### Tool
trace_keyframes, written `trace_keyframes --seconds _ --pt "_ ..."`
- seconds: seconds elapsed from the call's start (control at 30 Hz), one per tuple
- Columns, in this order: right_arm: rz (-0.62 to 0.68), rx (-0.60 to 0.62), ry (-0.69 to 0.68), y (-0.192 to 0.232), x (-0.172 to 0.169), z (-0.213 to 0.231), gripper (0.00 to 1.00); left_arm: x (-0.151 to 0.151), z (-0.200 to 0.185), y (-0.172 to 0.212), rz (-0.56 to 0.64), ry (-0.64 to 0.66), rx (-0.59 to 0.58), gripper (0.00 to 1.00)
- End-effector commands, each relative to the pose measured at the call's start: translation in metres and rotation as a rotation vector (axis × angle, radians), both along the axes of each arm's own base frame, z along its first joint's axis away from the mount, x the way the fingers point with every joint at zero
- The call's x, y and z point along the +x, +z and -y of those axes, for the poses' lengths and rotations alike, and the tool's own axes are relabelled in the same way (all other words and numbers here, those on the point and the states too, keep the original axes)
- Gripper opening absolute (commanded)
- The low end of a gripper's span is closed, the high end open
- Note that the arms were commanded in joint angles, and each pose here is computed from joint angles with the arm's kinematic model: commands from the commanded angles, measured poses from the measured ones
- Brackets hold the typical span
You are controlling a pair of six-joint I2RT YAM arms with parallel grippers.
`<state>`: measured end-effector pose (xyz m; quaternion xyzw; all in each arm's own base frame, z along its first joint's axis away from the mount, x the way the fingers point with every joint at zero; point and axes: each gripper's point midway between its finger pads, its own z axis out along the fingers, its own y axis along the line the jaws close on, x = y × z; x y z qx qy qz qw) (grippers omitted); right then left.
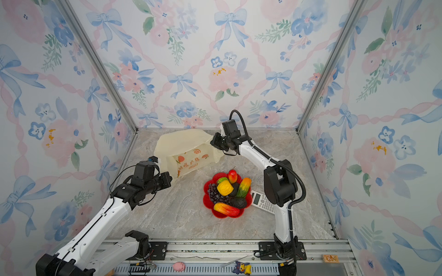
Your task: Place the fruits into the plastic bag
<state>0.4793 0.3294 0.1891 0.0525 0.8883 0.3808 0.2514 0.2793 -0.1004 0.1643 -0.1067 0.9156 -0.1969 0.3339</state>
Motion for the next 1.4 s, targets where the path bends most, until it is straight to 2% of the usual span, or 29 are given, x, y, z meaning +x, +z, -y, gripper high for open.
trace_keyframes --seconds 0.0,0.2,0.4,0.57,0.67,0.77,0.93,1.0,1.07,1.2,1.27,1.37 --pt "0.035 0.026 0.021 0.025 -0.002 0.000 0.31 0.007 0.007 0.012 0.032 -0.002 -0.031 0.00" --pt "0.046 -0.006 0.053 0.036 -0.014 0.007 0.64 0.007 0.011 0.012 0.032 -0.006 -0.046 0.00" --pt "0.028 -0.081 0.081 0.039 -0.032 0.019 0.81 0.009 0.014 0.014 0.038 -0.006 -0.055 0.00" --pt "-0.015 -0.257 0.102 0.032 -0.054 0.048 0.87 0.007 0.016 0.016 0.043 -0.007 -0.060 0.00" --pt "-0.028 -0.329 0.125 0.033 -0.068 0.061 0.90 0.004 0.017 0.015 0.043 -0.010 -0.065 0.00" --pt "-0.023 -0.382 0.125 0.040 -0.082 0.076 0.98 0.002 0.018 0.013 0.039 -0.007 -0.068 0.00" --pt "0.032 -0.455 0.104 0.066 -0.104 0.098 0.96 0.000 0.025 0.013 0.037 -0.022 -0.064 0.00" --pt "0.058 -0.529 0.124 0.075 -0.117 0.102 0.96 0.001 0.028 0.014 0.038 -0.029 -0.059 0.00" --pt "0.067 -0.610 0.193 0.074 -0.133 0.092 0.96 0.000 0.032 0.015 0.038 -0.040 -0.057 0.00" --pt "0.078 -0.733 0.414 0.051 -0.171 0.038 0.96 -0.002 0.035 0.018 0.050 -0.046 -0.053 0.00" --pt "0.081 -0.809 0.451 0.036 -0.173 0.020 0.96 -0.004 0.035 0.018 0.054 -0.043 -0.053 0.00" --pt "0.055 -0.905 0.429 0.018 -0.161 0.009 0.97 -0.007 0.037 0.016 0.050 -0.050 -0.058 0.00"
